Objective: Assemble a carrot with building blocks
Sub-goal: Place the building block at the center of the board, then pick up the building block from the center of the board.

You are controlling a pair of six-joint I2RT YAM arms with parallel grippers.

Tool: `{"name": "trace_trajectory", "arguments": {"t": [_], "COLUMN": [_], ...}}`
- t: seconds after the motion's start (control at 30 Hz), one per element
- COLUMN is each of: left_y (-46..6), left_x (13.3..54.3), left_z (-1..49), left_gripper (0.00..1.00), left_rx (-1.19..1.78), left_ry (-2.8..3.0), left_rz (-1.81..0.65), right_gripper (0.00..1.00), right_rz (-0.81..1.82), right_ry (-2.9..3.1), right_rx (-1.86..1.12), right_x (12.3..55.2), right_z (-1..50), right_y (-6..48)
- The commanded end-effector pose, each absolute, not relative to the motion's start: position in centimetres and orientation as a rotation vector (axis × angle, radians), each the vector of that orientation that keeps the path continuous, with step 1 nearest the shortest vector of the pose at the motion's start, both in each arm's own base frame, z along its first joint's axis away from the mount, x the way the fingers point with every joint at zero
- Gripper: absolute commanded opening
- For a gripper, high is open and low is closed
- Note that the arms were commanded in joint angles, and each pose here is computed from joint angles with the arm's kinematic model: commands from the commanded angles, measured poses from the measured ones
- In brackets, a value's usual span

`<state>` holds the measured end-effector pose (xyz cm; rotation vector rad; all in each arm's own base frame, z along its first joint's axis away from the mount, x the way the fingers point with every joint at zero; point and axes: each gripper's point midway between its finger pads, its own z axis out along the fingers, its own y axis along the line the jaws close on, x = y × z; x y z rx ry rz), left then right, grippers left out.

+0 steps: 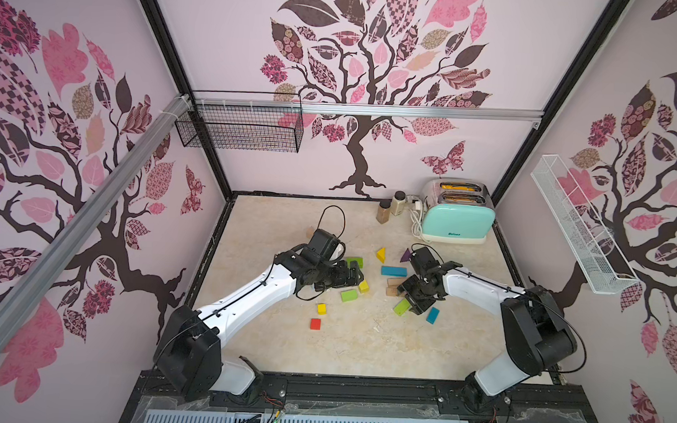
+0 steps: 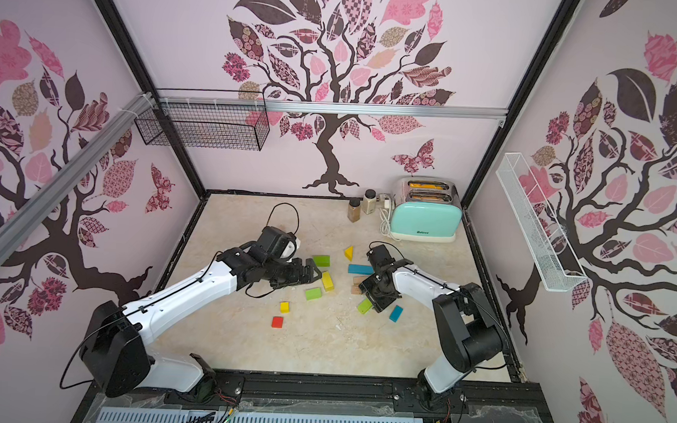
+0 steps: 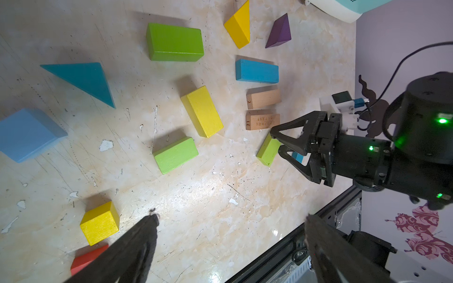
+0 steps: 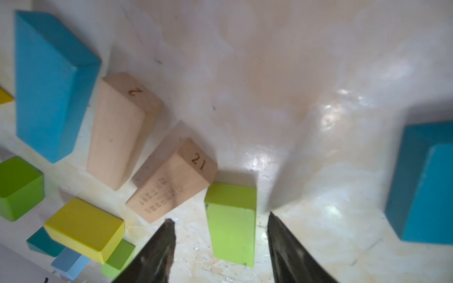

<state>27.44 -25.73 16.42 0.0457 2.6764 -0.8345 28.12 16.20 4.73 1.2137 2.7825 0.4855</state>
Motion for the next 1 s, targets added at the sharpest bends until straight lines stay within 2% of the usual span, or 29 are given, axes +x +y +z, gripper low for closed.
{"name": "trace_trajectory", "arguments": {"t": [0.0, 0.13, 0.33, 0.7, 0.8, 0.97], "left_y": [-26.0, -26.4, -26.7, -26.8, -26.9, -27.0], "left_x": [27.9, 28.0, 27.8, 27.3, 27.3, 27.2], "left_z": [17.7, 18.2, 17.8, 16.9, 16.6, 16.4], "left_gripper": [0.98, 0.98, 0.98, 0.98, 0.98, 0.98], "left_rx": [0.084, 0.099, 0.092, 0.089, 0.095, 0.104], "left_ry": [2.631, 2.611, 2.624, 2.645, 2.655, 2.669], "left_rz": [-0.851, -0.876, -0.907, -0.926, -0.928, -0.928], "right_gripper": [0.63, 0.63, 0.62, 0.60, 0.57, 0.41], "right_rz": [0.452, 0.257, 0.100, 0.002, -0.005, 0.041], "right_ry": [2.738, 2.779, 2.855, 2.913, 2.905, 2.916], "right_rx": [0.982, 0.869, 0.985, 1.038, 1.045, 1.047], "right_x": [29.5, 27.7, 24.8, 24.0, 24.0, 24.2], "right_z": [10.4, 12.0, 8.6, 3.3, 2.5, 1.3], "right_y": [15.4, 12.0, 7.2, 6.0, 5.8, 6.4]}}
